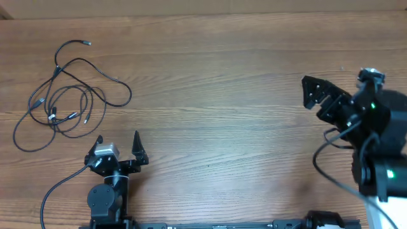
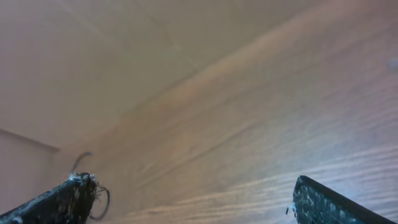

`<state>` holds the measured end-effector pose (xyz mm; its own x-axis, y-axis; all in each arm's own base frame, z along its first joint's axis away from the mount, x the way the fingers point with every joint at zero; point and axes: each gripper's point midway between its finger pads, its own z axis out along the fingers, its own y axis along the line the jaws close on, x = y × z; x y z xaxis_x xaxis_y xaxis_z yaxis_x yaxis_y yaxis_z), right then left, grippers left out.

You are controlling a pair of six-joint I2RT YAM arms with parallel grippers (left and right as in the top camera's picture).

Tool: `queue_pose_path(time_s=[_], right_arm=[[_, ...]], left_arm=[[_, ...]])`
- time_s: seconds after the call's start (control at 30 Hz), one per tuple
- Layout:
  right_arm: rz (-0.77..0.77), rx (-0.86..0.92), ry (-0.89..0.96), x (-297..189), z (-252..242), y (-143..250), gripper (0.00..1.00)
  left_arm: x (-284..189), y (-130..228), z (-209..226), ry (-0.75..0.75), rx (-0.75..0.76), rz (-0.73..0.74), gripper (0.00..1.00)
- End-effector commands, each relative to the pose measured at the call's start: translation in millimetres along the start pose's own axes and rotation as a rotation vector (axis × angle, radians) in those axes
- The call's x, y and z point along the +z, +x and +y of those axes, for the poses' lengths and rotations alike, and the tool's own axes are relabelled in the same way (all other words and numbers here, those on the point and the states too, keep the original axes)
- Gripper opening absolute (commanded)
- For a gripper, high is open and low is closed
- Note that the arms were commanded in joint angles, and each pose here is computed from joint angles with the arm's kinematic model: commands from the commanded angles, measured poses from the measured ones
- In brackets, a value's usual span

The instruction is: Untangle cables

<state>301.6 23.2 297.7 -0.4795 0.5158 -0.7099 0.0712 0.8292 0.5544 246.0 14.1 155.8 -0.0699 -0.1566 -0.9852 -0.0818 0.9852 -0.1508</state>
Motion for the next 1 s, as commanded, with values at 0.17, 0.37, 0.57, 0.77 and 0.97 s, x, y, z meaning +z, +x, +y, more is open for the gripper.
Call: queue_pose_path(time_s=[0.17, 0.37, 0.57, 0.77, 0.97], right_arm=[[-0.218, -0.110, -0.002, -66.9, 13.6, 5.0, 1.00], [-0.318, -0.353, -0.117, -87.7, 30.0, 20.9, 1.00], [-0.535, -0.569, -0.278, -113.8, 53.7, 23.0, 1.00], [-0.774, -0.677, -0.374, -133.8, 66.0, 21.1, 1.00], [-0.932, -0.691, -0.421, -139.2, 62.3, 27.0, 1.00]], left_arm=[[-0.4, -1.8, 2.8, -0.013, 0.013, -0.012, 1.00], [-0.4, -1.8, 2.8, -0.013, 0.013, -0.012, 1.00], [-0.3, -1.6, 2.8, -0.013, 0.013, -0.012, 1.00], [-0.4, -1.8, 2.8, -0.013, 0.013, -0.012, 1.00], [-0.4, -1.8, 2.8, -0.013, 0.013, -0.012, 1.00]])
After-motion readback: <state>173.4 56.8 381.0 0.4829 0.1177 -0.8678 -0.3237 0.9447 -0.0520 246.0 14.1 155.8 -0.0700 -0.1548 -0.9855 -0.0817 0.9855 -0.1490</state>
